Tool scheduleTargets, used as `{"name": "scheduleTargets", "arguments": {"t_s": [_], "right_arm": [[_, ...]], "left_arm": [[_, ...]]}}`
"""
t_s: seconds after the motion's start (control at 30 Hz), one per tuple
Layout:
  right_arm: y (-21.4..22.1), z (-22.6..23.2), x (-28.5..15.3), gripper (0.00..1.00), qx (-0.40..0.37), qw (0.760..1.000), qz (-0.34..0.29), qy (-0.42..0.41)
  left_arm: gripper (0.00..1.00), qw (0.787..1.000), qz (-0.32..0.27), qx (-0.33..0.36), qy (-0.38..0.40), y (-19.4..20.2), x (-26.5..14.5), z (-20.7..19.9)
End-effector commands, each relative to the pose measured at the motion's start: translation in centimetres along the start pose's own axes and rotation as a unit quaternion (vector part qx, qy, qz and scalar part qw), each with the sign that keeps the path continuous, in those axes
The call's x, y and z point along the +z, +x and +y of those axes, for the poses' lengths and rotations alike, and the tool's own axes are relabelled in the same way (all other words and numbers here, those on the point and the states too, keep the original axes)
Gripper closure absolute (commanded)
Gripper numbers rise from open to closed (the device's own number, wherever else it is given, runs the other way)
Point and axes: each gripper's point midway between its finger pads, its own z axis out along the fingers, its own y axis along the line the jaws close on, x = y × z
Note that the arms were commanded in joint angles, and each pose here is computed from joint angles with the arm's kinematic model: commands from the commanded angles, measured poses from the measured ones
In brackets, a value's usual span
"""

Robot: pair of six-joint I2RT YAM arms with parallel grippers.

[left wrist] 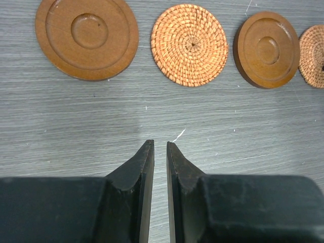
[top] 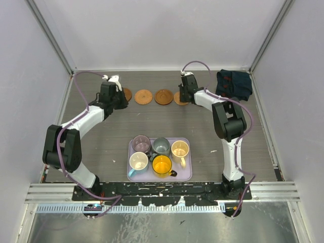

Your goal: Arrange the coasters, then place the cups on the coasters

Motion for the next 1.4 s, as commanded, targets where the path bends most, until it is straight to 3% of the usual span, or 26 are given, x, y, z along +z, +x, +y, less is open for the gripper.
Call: {"name": "scheduleTargets", "arguments": {"t_s": [0.0, 0.87, 1.37], "right_arm": [[-2.5, 0.4, 0.0, 0.88, -0.002, 1.0, -0.03, -0.003], [-1.7, -1.6, -0.3, 0.88, -0.002, 0.999, -0.022, 0.032], [-8.7, -1.5, -7.5, 0.77, 0.011, 0.992, -0.126, 0.026]], "left_arm": [[0.83, 0.999, -0.032, 0.003, -0.007, -1.8, -1.1, 0.2], [0.83, 1.0, -0.02, 0.001, -0.013, -1.3, -0.5, 0.6], [0.83, 0.999, -0.032, 0.0, -0.004, -2.0, -1.2, 0.2]]}}
